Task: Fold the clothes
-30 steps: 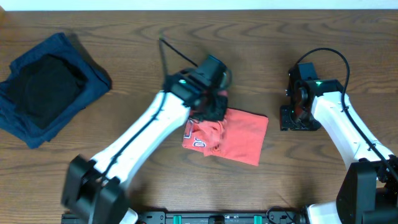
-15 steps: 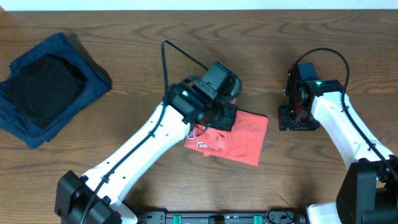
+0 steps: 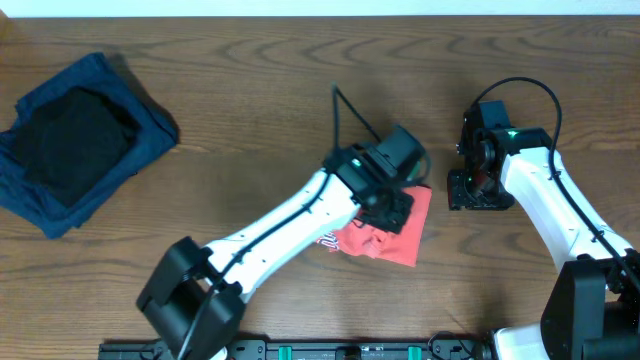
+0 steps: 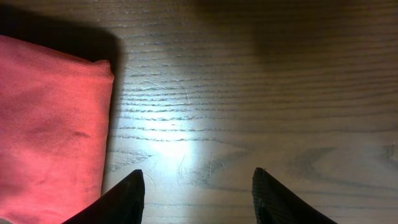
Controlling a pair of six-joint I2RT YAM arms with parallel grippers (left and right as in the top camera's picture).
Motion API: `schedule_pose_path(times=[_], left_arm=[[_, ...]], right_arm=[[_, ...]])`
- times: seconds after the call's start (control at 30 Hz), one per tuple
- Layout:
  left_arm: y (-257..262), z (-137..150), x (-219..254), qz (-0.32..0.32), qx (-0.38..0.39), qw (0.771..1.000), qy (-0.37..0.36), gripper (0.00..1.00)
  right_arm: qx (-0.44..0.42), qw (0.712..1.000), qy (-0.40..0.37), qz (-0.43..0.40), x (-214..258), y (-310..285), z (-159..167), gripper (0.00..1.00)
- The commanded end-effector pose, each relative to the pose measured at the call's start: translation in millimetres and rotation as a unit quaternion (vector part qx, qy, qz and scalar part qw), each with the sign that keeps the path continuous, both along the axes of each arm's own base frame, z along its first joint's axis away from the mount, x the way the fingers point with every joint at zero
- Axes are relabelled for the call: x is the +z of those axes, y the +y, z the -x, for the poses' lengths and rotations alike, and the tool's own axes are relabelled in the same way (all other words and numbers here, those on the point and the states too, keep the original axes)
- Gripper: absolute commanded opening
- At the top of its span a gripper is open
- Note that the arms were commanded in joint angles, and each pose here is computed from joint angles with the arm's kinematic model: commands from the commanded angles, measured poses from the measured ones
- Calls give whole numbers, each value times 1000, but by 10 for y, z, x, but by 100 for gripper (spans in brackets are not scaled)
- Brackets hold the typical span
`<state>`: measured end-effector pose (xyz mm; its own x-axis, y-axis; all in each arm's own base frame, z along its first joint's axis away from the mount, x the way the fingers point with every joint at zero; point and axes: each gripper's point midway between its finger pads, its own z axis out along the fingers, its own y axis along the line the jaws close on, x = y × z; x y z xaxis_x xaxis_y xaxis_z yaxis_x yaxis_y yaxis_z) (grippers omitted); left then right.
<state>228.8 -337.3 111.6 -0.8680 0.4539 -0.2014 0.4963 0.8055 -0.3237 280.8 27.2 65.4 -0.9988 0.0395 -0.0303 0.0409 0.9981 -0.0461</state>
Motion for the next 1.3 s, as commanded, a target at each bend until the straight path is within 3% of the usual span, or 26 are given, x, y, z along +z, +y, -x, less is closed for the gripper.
schedule_pose_path(times=[0.0,0.07,0.13,0.27,0.4,0.53,0.63,0.77,0.87,1.13,1.27], left_arm=[[-196,66,5,17,-29,999,-9,13],[-263,91,-12,21,-33,999,-11,13],[-304,108,-21,24,-38,999,-13,27],[-275,69,29,27,-45,998,-23,39],[-61,-150,241,37,-15,998,-41,42],[537,-497,489,4,64,995,-74,43],[960,-664,586,-14,117,990,-75,43],[1363,-767,514,-38,174,983,-46,46],[1490,-756,343,-48,190,980,-20,47],[1366,-484,-100,-36,168,984,57,47],[1279,-369,-277,-24,155,984,82,47]], right_arm=[[3,1000,-5,-4,32,-15,8,54],[3,1000,-5,-4,32,-14,8,54],[3,1000,-5,-4,32,-14,8,54],[3,1000,-5,-4,32,-14,9,55],[3,1000,-5,-4,32,-14,9,56],[6,1000,-8,-7,32,-1,-4,56],[61,995,-15,-74,44,240,-41,55],[136,964,-40,-226,190,784,-78,54],[155,951,-48,-264,256,982,-78,53],[196,951,-38,-238,210,1155,18,56],[207,960,-35,-184,136,1114,34,56]])
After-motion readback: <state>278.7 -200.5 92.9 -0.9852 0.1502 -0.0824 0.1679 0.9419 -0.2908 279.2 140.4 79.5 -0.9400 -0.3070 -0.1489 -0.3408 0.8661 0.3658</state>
